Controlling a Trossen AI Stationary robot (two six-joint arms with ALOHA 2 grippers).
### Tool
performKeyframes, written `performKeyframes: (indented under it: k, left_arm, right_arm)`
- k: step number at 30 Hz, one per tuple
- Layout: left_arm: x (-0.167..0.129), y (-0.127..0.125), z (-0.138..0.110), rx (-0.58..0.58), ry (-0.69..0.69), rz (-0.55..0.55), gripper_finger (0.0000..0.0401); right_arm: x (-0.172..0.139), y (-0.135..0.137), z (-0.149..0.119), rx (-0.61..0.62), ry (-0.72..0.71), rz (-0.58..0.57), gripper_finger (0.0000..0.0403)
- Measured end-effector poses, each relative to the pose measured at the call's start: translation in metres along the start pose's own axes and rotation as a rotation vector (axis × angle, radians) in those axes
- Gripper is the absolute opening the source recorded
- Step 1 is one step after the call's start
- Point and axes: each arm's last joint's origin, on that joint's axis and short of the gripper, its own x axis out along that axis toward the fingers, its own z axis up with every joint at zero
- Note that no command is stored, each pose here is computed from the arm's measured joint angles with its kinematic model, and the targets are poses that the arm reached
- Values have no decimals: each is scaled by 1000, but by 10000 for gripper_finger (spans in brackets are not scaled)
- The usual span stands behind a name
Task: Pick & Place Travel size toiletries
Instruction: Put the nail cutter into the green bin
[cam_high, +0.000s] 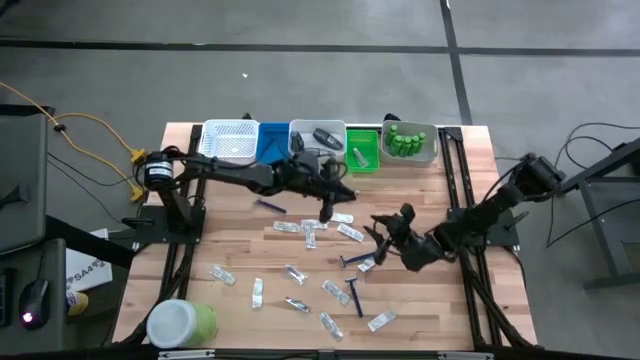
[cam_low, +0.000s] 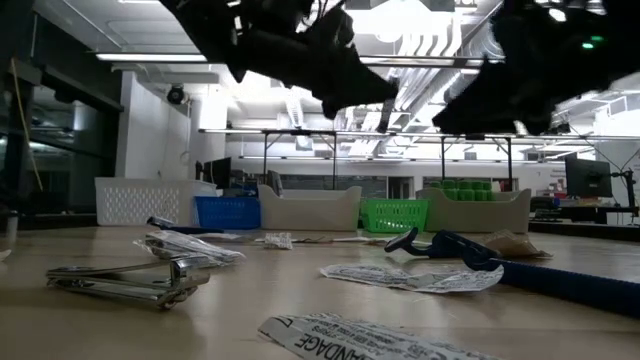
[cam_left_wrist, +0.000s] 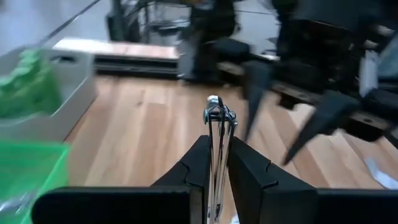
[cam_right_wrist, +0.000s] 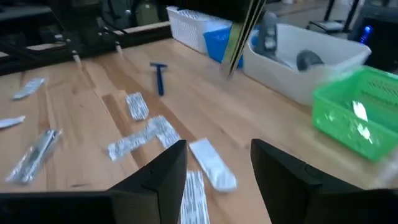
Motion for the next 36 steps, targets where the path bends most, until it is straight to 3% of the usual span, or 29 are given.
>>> performKeyframes:
  k: [6,13,24,33,36]
  left_arm:
    - [5,-29,-1,100,2,-78,37]
    - [8,-49,-1,130,-8,-129,37]
    - [8,-60,0,139,-16,-174,37]
    - [8,-57,-3,143,12,-126,37]
    - [8,-56,-4,151,19,-104,37]
  right_arm:
    - [17,-3,16,-36,-27,72,171]
    - [20,-2,24,-50,-63,126,171]
    - [27,-1,33,-45,-73,297,171]
    - [23,-1,15,-36,101,323,171]
    - [23,1,19,-18,75,353,171]
